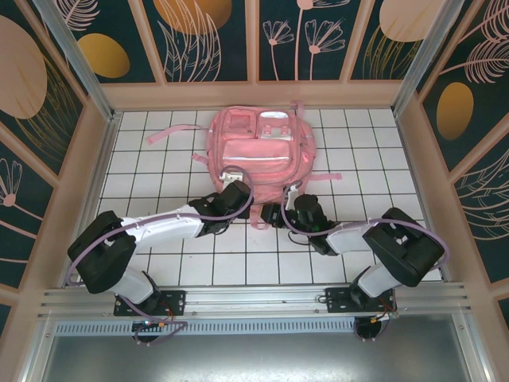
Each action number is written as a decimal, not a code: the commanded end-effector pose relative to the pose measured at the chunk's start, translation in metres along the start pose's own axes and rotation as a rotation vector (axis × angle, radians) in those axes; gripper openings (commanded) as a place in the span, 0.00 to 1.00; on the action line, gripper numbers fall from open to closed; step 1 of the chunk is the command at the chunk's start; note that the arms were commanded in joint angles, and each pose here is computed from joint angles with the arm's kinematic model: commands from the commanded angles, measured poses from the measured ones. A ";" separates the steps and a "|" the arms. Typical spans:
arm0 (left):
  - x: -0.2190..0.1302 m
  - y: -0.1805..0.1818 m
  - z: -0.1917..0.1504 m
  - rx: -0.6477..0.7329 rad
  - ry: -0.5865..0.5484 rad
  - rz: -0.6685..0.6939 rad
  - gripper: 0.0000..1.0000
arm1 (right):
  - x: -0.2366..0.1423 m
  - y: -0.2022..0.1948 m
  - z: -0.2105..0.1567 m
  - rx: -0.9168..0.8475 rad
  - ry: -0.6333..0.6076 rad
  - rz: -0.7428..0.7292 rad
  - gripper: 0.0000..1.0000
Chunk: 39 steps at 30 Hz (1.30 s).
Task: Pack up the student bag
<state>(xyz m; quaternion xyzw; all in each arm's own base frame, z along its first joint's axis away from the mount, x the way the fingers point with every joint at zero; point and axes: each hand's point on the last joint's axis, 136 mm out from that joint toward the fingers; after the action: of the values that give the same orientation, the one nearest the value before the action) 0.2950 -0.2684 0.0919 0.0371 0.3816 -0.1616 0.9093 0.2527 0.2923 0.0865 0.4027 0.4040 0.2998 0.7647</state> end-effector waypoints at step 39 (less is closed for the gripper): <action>0.010 -0.003 -0.007 -0.019 0.022 -0.009 0.09 | -0.018 0.006 0.023 -0.115 -0.137 -0.062 0.00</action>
<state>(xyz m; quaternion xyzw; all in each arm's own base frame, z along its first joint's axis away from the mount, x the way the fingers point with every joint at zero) 0.2942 -0.2743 0.0813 0.0287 0.3934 -0.1692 0.9032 0.2605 0.2793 0.1079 0.3774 0.3555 0.2812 0.8075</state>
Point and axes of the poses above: each hand's point on the last joint's axis, 136 mm out from that joint toward the fingers, its own x axis out along the fingers, its own y axis along the line the jaws close on, z = x × y, and after that the axes turned 13 degrees about x, right-handed
